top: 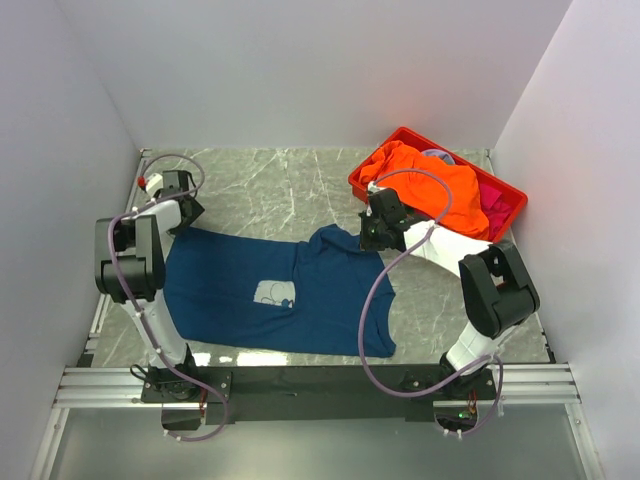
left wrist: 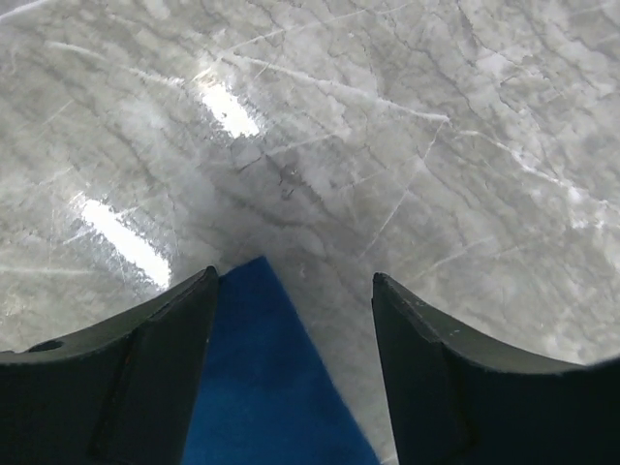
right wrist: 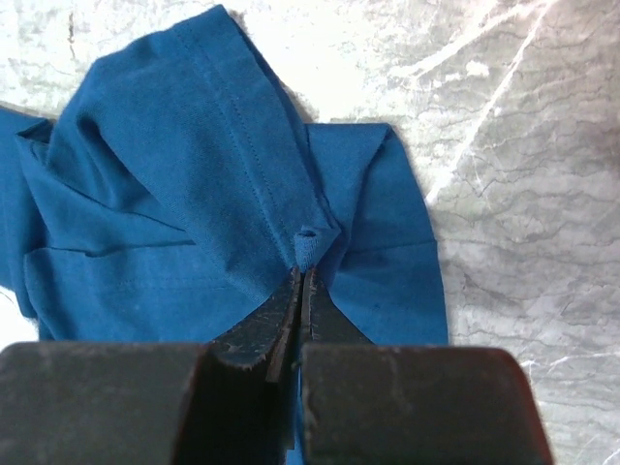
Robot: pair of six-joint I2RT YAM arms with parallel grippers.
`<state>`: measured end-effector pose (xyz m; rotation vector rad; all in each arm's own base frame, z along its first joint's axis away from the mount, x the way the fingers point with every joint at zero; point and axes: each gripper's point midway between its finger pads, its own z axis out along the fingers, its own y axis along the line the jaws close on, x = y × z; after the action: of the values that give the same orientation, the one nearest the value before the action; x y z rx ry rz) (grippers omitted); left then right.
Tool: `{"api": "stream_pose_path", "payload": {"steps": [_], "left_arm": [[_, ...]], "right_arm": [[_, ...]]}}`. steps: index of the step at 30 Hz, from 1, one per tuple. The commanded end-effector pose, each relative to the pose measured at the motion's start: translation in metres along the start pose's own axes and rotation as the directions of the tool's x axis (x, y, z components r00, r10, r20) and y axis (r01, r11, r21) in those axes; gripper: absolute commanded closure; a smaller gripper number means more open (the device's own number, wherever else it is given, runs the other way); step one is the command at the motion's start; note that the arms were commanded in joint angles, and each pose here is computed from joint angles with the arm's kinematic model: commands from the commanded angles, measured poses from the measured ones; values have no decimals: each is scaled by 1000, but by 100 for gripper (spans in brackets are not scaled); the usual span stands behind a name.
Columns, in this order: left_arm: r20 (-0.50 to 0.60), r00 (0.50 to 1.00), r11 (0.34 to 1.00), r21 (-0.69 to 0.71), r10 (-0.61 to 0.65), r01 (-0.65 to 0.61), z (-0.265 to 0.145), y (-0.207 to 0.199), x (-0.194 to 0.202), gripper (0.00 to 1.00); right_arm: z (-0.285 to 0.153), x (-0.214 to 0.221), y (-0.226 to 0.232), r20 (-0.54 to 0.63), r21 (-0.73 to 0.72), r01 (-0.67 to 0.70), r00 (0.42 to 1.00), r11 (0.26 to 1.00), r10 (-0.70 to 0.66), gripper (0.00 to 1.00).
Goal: Fold and stack the t-shirts
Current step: Fold the tshirt
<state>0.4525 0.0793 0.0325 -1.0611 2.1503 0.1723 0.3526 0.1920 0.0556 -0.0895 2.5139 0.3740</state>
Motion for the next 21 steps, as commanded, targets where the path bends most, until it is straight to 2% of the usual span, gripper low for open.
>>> {"api": "stream_pose_path", "payload": {"steps": [1,4,7,8,10,21], "left_arm": [[42,999,1000,-12,4,-3,0,-7,-23,30],[27,999,999,-40,23,-22,4,-4,-19,34],[32,999,998,-57,33,-31,5,0,-20,44],[31,999,998,-60,37,-35,5,1,-19,52],[25,999,997,-63,42,-41,7,2,-18,58],[-8,998,997,-50,57,-58,1,5,-17,52]], "right_arm": [[-15,-19,13,78,-48,1,997,999,2,100],[-15,-20,13,81,-48,1,997,999,2,100],[-14,-21,13,80,-47,3,997,999,1,100],[-13,-20,13,77,-47,4,997,999,0,100],[-12,-19,13,73,-48,3,997,999,1,100],[-9,-17,12,65,-43,4,998,999,-1,100]]}}
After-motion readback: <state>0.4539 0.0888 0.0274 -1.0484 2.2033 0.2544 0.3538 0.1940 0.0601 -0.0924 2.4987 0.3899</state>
